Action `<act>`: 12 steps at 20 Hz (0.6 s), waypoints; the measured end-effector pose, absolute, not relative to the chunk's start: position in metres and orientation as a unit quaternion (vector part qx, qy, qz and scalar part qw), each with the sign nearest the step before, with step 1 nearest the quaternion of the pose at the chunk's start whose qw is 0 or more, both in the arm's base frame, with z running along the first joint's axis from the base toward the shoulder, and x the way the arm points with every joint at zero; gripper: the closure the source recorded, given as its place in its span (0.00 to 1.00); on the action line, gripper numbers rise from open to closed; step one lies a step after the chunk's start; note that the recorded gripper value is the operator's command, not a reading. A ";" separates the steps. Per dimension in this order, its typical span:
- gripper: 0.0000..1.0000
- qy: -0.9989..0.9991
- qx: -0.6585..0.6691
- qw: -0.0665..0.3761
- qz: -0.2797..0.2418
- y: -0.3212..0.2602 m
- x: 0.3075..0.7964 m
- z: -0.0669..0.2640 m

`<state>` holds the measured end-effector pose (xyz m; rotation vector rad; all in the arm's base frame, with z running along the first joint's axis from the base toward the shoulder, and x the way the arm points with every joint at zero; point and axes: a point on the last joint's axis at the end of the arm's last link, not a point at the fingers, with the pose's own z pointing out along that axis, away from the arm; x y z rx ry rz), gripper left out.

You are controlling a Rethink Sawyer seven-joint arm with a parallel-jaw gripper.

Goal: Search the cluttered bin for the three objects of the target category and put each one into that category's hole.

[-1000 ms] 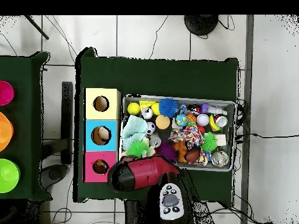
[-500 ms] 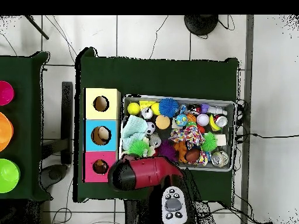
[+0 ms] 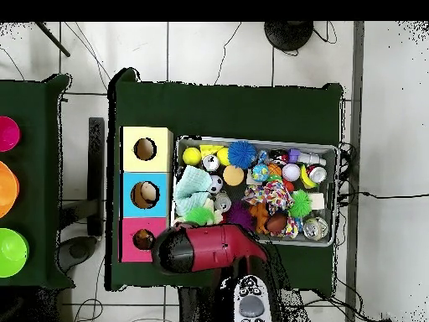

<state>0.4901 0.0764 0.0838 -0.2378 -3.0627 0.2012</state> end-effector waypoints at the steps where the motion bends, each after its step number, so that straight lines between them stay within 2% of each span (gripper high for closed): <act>1: 1.00 -0.994 -0.078 0.033 0.066 0.076 0.490 0.085; 7: 1.00 -0.994 -0.081 0.033 0.068 0.076 0.492 0.095; 8: 0.00 -0.994 -0.081 0.033 0.068 0.076 0.493 0.096; 12: 0.00 -0.994 -0.081 0.028 0.068 0.075 0.495 0.099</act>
